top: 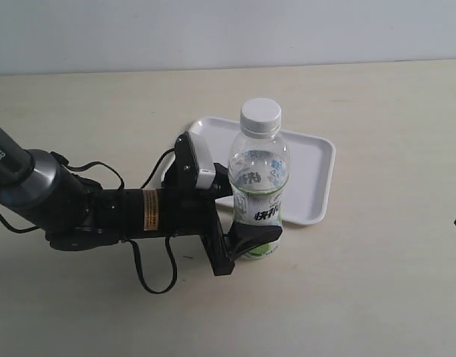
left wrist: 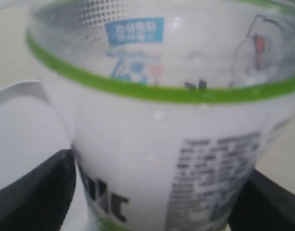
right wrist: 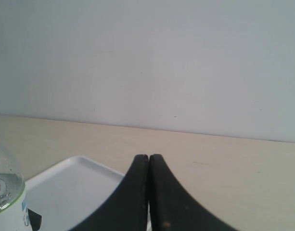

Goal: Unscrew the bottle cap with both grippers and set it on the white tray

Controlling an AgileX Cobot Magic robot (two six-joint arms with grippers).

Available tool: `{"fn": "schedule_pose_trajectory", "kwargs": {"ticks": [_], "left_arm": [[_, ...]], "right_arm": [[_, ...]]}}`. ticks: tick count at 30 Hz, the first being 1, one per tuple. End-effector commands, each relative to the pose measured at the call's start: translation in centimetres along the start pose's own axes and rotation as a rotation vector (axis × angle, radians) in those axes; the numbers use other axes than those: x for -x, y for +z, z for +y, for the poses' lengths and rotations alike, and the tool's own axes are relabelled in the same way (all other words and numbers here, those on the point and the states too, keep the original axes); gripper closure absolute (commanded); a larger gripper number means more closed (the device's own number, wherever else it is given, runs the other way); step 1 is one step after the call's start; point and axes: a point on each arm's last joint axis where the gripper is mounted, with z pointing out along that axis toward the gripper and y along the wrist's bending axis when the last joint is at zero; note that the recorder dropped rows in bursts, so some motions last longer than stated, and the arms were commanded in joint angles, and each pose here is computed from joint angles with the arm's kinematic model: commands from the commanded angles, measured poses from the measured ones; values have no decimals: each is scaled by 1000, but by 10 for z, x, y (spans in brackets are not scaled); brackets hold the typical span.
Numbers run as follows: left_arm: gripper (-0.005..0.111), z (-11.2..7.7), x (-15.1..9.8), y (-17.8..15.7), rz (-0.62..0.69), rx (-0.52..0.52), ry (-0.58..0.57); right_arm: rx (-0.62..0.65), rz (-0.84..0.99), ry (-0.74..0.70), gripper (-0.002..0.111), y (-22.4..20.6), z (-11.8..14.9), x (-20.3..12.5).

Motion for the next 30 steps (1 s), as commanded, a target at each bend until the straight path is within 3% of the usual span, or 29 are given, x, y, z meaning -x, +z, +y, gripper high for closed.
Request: {"fn": "schedule_pose_trajectory", "kwargs": {"ticks": [1, 3, 7, 8, 13, 16, 20, 21, 24, 26, 27, 28, 29, 30], "left_arm": [[48, -1, 0, 2, -12, -2, -2], [61, -1, 0, 2, -12, -2, -2], [103, -1, 0, 2, -11, -4, -1], [106, -1, 0, 2, -11, -6, 5], [106, -4, -1, 1, -2, -45, 54], [106, -5, -1, 1, -2, -48, 63], [107, -6, -1, 1, 0, -58, 74], [107, -6, -1, 1, 1, -61, 78], [107, -6, -1, 1, 1, -62, 81], [107, -6, -1, 1, 2, -66, 84], [107, -7, -1, 1, 2, -68, 85], [107, -7, -1, 1, 2, -70, 86], [107, -7, -1, 1, 2, -70, 86], [107, -7, -1, 1, 2, -70, 86]], "right_arm": [[3, 4, -1, 108, -1, 1, -2], [3, 4, -1, 108, -1, 1, -2], [2, 6, 19, 108, -1, 1, -2], [2, 6, 19, 108, -1, 1, -2], [-41, 86, 93, 108, 10, -5, 15], [-15, 66, 135, 108, 29, -7, 62], [-77, 108, 36, 108, 60, -19, 129], [-46, 110, 106, 108, 72, -19, 146], [-46, 95, 49, 108, 101, -26, 168], [-127, 105, 1, 108, 124, -39, 172], [-200, 122, -120, 108, 132, -49, 170], [-295, 116, -115, 108, 133, -58, 170], [-547, 84, 80, 108, 130, -80, 167], [-661, 70, 148, 108, 128, -90, 163]]}}
